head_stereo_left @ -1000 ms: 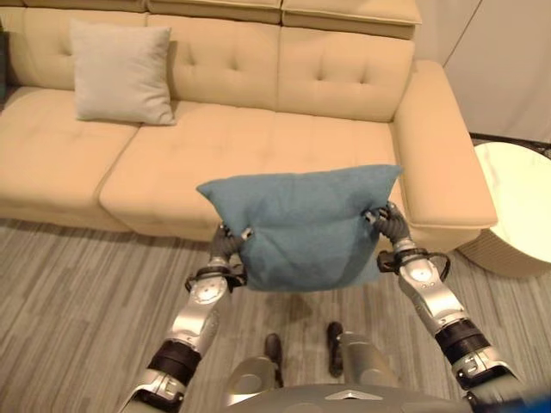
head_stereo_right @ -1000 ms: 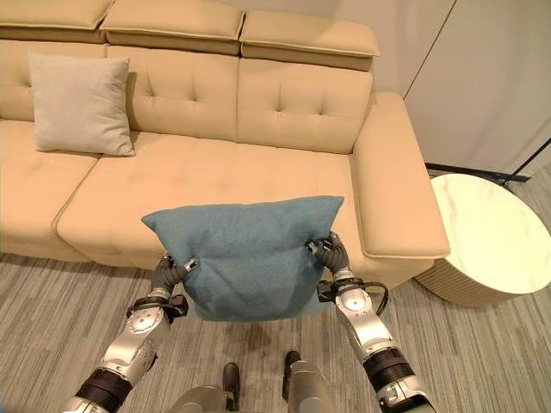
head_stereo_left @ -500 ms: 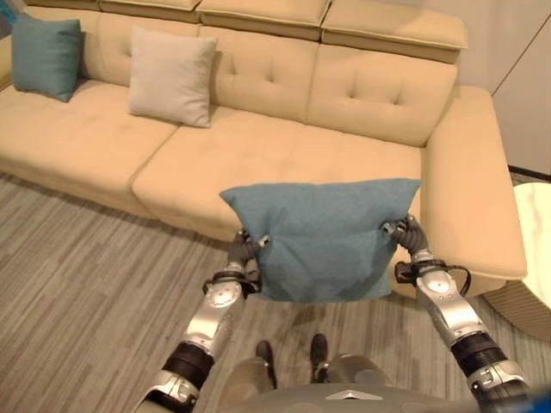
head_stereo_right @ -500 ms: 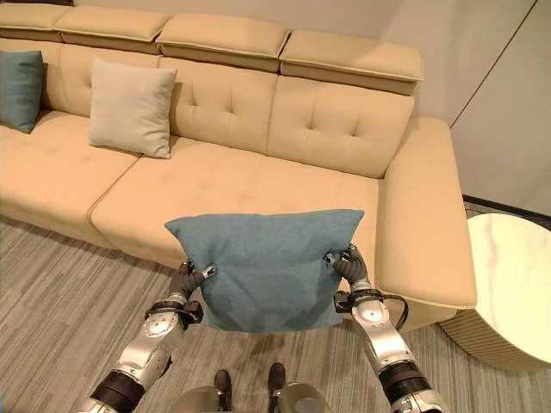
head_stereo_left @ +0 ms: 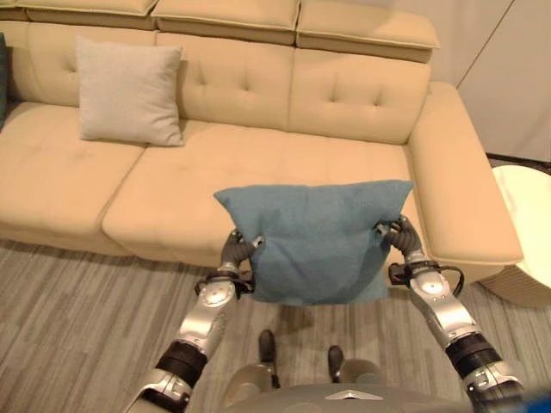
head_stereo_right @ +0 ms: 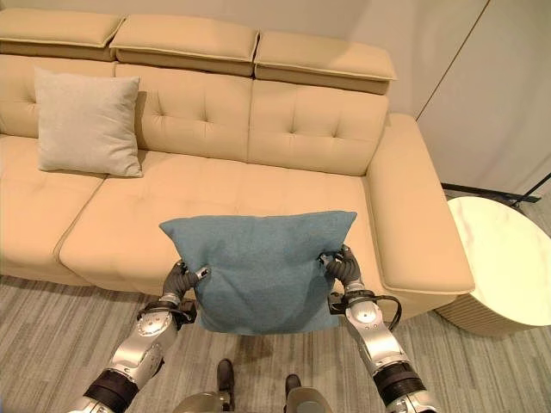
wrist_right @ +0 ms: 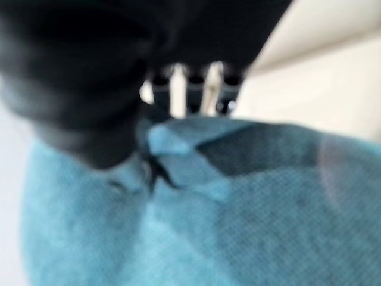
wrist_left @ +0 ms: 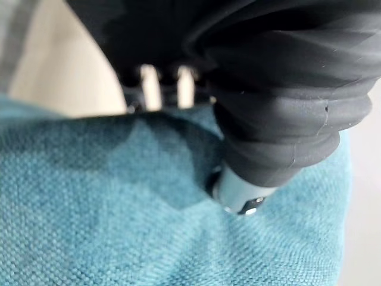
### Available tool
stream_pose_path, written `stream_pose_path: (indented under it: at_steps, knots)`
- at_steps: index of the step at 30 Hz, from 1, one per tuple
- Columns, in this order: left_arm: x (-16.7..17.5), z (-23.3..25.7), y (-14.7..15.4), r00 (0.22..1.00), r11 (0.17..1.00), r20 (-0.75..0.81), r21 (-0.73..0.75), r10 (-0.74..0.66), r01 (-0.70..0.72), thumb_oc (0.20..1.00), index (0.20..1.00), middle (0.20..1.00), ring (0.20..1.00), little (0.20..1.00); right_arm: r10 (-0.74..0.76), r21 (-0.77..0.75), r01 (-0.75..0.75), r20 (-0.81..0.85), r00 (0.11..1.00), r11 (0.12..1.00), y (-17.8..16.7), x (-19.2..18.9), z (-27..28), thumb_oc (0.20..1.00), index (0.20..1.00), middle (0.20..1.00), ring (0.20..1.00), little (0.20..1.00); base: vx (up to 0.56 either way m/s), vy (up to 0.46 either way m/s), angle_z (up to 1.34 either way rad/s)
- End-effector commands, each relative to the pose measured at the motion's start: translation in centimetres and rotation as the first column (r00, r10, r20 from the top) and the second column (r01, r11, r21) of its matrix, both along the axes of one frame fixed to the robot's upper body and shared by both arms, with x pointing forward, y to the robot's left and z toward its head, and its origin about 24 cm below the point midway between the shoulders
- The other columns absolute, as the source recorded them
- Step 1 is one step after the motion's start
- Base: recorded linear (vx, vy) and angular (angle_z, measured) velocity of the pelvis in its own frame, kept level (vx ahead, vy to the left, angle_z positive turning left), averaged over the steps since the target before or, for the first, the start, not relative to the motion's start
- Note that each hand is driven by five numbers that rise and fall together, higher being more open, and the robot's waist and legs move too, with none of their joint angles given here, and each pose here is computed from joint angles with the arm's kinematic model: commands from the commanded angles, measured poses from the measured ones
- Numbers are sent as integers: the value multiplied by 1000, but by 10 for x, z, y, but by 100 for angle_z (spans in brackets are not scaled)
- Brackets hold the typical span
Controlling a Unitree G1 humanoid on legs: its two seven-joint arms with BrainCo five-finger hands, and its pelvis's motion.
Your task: Pick up all the scattered cushions and arrange them neatly on the sofa.
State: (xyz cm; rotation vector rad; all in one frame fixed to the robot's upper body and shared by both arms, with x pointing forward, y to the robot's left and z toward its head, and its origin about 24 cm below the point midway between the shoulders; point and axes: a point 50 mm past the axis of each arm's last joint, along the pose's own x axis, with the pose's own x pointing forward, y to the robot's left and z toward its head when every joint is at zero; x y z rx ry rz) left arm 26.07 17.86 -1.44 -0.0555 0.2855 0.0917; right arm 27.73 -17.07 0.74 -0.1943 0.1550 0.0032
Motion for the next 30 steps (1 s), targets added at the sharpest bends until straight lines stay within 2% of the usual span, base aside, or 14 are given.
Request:
stream_pose_path:
  at_steps: [1,13,21,30]
  knots:
    - [19,51,-30,958,991,272,-62,-94,115,200,200,200,200,200,123,37,-134,214,969,990,33,24,46,200,200,200,200,200,282,166,-18]
    - [16,44,-39,960,984,253,-94,-123,151,200,200,200,200,200,131,-1,-134,193,972,991,21,20,42,200,200,200,200,200,354,-25,-9]
    - [18,44,-51,958,975,242,-125,-151,186,200,200,200,200,200,59,14,-62,185,981,998,2,15,39,200,200,200,200,200,234,-124,13]
    - [19,47,-48,960,978,249,-133,-127,163,200,200,200,200,200,19,54,-29,176,984,998,-2,13,37,200,200,200,200,200,190,110,-19]
